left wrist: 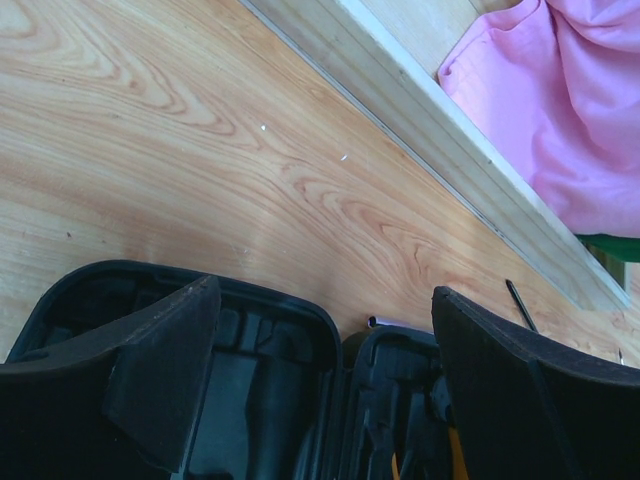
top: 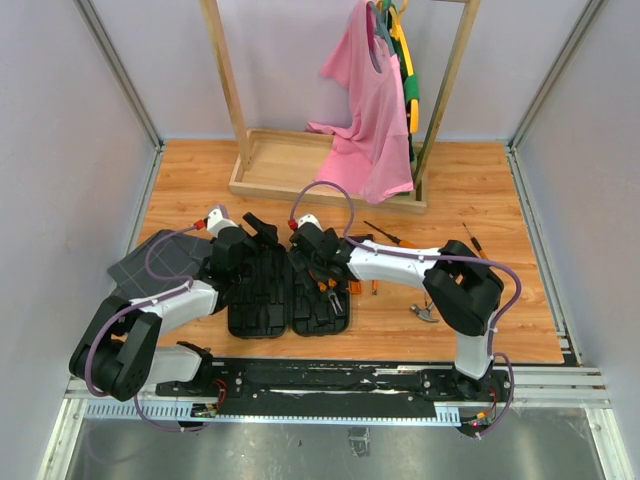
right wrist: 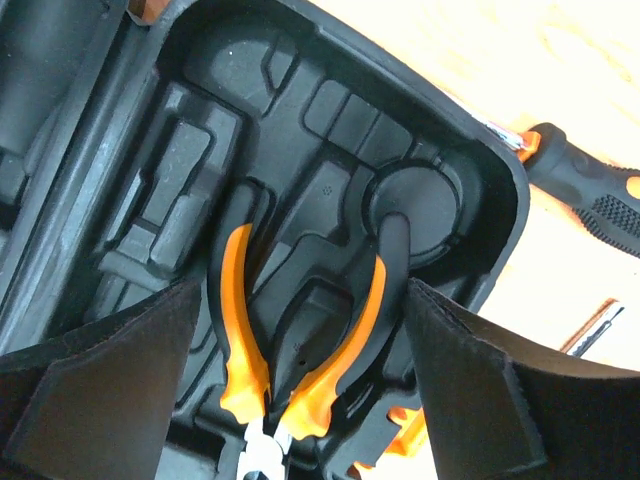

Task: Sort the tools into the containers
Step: Place the pliers in the storage box.

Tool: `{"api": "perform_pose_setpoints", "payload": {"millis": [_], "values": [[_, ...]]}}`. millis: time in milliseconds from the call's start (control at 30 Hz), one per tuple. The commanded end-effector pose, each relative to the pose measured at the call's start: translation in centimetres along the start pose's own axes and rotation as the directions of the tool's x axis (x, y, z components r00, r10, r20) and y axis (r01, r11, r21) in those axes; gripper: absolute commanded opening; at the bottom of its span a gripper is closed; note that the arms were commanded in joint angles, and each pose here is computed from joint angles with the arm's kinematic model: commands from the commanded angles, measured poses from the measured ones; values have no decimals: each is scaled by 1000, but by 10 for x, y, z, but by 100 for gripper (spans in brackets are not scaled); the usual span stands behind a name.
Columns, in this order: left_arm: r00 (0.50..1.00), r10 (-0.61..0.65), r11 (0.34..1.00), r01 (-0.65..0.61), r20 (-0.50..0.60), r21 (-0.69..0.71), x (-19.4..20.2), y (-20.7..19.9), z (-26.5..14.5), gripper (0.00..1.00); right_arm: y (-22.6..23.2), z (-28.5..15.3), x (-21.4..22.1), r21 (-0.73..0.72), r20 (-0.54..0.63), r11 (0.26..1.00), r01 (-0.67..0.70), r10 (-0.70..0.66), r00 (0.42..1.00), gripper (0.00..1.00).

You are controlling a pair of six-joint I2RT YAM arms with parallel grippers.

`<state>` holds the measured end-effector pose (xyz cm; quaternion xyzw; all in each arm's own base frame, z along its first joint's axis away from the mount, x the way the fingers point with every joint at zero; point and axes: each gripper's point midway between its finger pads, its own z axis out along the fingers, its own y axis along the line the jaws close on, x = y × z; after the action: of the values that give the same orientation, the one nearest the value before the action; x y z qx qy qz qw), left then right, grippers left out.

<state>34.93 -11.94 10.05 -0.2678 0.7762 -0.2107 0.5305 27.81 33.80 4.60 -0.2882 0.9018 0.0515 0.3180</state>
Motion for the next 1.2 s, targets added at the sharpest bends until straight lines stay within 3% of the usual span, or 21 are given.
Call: {"api": "perform_pose_setpoints", "payload": {"millis": [0,300,600,900,1167], "values": [[1000,-13,1000,13,12,5,-4,-1,2,90,-4,2,7,65,-40,996,59,-57,998,81],[1000,-11,1000,11,12,9,-4,-2,1,90,-10,3,8,102,-34,993,50,-47,998,67],[1000,-11,1000,11,10,12,-4,-2,1,90,-11,-10,-3,94,33,995,-14,11,999,43],[1000,-12,1000,12,11,15,-6,-4,1,90,-15,-27,-14,79,105,993,-84,75,992,37],[1000,-13,1000,13,11,18,-6,-4,1,90,-25,-37,-16,26,173,969,-248,240,955,28]]}}
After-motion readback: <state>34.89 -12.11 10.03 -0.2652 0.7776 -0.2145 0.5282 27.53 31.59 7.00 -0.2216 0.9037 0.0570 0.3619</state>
